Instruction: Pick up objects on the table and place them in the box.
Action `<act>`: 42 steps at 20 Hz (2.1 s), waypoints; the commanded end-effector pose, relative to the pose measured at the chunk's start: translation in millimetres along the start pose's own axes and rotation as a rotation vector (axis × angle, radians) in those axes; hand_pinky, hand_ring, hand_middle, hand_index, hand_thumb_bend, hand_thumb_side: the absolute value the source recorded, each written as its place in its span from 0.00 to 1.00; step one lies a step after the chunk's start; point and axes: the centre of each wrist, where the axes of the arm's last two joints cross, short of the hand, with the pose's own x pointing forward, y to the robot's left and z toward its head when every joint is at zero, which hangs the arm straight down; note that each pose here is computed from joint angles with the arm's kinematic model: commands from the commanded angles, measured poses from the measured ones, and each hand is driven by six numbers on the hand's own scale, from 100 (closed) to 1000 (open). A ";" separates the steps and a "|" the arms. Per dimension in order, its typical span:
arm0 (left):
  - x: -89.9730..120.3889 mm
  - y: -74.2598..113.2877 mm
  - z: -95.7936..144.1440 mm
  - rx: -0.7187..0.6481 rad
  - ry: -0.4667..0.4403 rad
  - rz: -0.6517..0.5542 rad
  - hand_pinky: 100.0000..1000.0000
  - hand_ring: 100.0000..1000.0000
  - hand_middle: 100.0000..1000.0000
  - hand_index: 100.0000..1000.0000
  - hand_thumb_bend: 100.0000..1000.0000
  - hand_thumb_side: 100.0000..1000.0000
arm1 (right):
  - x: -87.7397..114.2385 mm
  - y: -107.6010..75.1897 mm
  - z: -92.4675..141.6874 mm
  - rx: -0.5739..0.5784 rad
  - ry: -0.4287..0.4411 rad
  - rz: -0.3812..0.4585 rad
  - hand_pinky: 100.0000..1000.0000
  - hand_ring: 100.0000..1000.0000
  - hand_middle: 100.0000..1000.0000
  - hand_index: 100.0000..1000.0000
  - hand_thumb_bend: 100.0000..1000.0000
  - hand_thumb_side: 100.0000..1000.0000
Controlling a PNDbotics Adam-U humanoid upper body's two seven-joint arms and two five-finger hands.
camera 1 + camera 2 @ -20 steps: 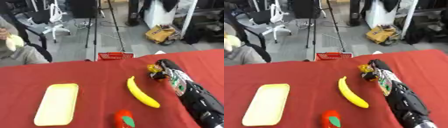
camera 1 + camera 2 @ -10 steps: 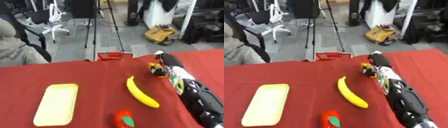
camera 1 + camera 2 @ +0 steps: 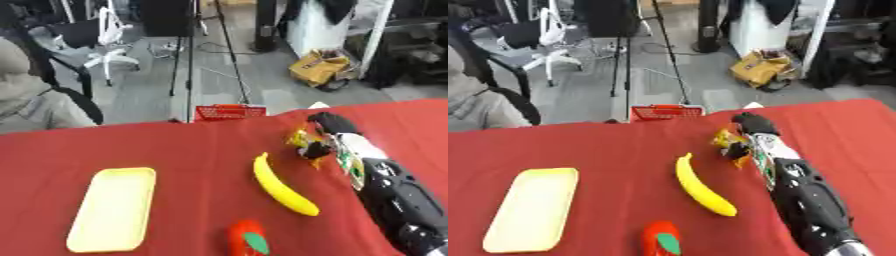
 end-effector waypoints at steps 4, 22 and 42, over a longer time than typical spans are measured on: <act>7.0 2.6 -5.1 0.000 -0.036 -0.002 0.48 0.73 0.70 0.72 0.59 0.81 | -2.5 -10.2 -1.1 0.008 0.012 -0.016 0.54 0.65 0.80 0.88 0.42 0.28; 6.6 3.3 -4.7 0.001 -0.035 -0.004 0.48 0.72 0.69 0.72 0.58 0.81 | 4.7 -42.9 4.7 -0.355 -0.064 -0.010 0.20 0.37 0.50 0.62 0.23 0.27; 9.4 -2.6 -5.9 -0.014 -0.041 0.012 0.48 0.72 0.69 0.72 0.59 0.81 | 155.3 -28.7 37.5 -0.270 -0.608 -0.075 0.21 0.37 0.51 0.62 0.28 0.24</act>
